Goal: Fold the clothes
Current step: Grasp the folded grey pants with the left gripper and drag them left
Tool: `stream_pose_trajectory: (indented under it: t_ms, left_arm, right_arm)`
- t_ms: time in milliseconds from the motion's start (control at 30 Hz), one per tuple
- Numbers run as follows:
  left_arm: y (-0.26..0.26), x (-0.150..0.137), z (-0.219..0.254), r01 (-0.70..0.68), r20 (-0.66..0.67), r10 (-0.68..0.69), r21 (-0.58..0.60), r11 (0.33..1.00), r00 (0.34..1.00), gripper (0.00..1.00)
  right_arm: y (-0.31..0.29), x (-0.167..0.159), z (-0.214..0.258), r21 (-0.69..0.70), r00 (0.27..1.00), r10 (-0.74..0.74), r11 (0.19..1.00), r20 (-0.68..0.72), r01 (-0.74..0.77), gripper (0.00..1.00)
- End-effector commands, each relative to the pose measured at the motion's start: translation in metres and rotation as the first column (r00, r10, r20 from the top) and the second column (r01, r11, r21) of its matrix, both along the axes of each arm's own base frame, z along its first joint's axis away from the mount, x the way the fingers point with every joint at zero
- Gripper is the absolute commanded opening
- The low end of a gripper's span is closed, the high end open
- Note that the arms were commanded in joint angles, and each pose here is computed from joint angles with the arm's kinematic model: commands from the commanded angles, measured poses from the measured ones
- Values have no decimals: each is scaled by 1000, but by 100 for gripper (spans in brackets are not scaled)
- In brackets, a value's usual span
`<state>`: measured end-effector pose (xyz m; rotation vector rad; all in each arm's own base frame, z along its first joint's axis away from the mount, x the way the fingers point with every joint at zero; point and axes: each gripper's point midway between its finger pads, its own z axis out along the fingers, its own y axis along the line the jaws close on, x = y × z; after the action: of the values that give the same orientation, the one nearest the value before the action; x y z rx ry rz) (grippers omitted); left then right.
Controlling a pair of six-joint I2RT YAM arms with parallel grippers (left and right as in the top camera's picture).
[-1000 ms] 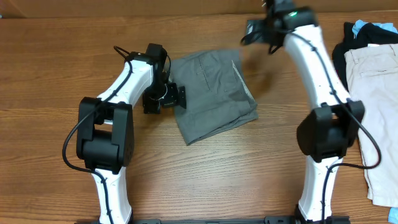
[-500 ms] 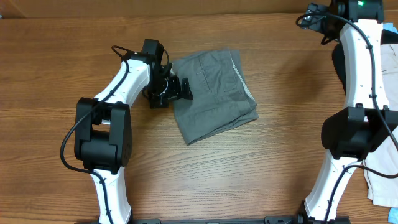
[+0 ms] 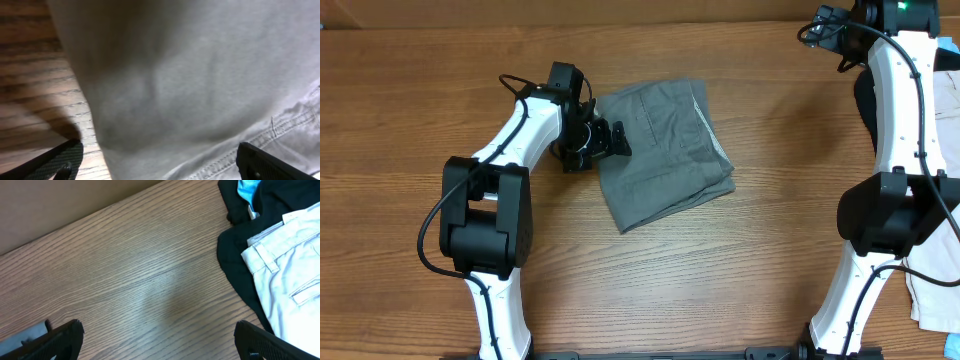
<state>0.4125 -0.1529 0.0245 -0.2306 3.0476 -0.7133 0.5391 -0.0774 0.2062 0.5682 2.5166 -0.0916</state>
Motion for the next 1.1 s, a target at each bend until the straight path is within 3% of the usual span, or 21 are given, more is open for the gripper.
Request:
stream_pose_trajectory:
  t_ms: [0,367,400,467,533,633,833,1067]
  left_arm:
    - [5,2,9,-24,23,23,16,1000,999,100]
    - [11,13,7,-61,59,58,54,997,997,100]
    - [11,14,7,-62,61,58,54,997,996,95]
    - [11,15,7,-62,65,58,53,997,996,66]
    - [11,17,8,-63,75,59,52,997,995,28]
    - [16,29,9,-80,123,72,62,995,990,6]
    - [52,59,14,-224,190,212,46,973,959,4]
    - [149,83,15,-478,241,449,80,875,861,4]
  right_arm:
    - [0,0,20,-8,999,-5,1000,46,6,100]
    - [0,0,20,-8,999,-5,1000,45,6,100]
    - [0,0,20,-8,999,-5,1000,45,6,100]
    - [0,0,20,-8,999,-5,1000,46,6,100]
    - [0,0,20,-8,999,-5,1000,46,6,100]
    - [0,0,20,-8,999,-5,1000,46,6,100]
    - [0,0,20,-8,999,-5,1000,46,6,100]
    - [0,0,20,-8,999,-5,1000,46,6,100]
